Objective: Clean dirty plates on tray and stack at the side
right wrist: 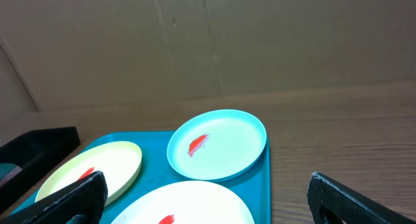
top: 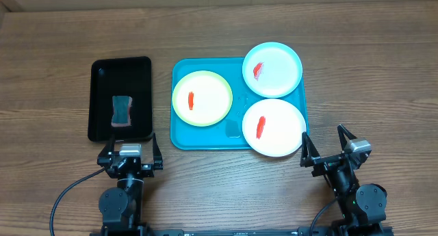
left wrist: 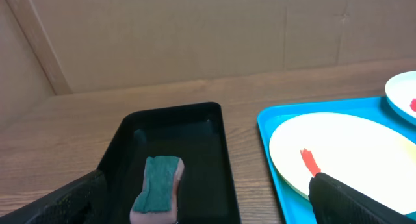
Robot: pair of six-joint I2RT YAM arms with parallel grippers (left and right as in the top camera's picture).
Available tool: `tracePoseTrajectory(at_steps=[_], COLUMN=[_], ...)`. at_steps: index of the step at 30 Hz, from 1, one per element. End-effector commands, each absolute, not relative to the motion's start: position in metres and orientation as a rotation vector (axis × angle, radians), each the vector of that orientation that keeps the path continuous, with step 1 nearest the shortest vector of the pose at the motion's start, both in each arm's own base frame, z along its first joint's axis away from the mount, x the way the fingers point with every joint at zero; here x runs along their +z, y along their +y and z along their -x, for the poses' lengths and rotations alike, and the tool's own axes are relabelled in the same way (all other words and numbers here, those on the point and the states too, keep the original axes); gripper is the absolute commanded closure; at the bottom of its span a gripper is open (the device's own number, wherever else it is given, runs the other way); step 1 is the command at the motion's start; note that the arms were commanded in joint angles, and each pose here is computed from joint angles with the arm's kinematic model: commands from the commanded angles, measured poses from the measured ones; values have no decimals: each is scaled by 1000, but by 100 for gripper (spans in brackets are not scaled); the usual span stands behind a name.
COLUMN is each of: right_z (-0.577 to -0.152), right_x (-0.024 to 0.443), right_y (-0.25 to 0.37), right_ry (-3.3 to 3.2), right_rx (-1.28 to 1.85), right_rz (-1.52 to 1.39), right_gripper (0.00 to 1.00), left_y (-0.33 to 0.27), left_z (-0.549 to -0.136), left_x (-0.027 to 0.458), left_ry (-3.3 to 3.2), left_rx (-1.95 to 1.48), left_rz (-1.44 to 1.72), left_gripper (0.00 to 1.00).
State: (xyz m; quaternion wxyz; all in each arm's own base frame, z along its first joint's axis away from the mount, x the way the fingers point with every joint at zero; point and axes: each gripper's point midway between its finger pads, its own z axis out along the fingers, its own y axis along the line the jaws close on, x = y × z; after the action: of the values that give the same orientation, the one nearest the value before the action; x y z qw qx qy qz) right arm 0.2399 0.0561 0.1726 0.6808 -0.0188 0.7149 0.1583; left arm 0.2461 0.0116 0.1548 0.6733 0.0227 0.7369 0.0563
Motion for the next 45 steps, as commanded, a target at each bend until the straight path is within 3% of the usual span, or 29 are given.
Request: tracePoseTrajectory(at_steps=[1,45], right_z=[-240,-242], right_x=[171,170], right_y=[56,46], right_ry=[1601,1603], right_rx=[351,307], right_rz=[39,-4], right_gripper=[0,0], left_y=[10,10], left_z=[-246,-246], left_x=[155,155], left_ry=[1652,1652], left_rx=[135,135], left_rz=[-76,-76], left_gripper=[0,0])
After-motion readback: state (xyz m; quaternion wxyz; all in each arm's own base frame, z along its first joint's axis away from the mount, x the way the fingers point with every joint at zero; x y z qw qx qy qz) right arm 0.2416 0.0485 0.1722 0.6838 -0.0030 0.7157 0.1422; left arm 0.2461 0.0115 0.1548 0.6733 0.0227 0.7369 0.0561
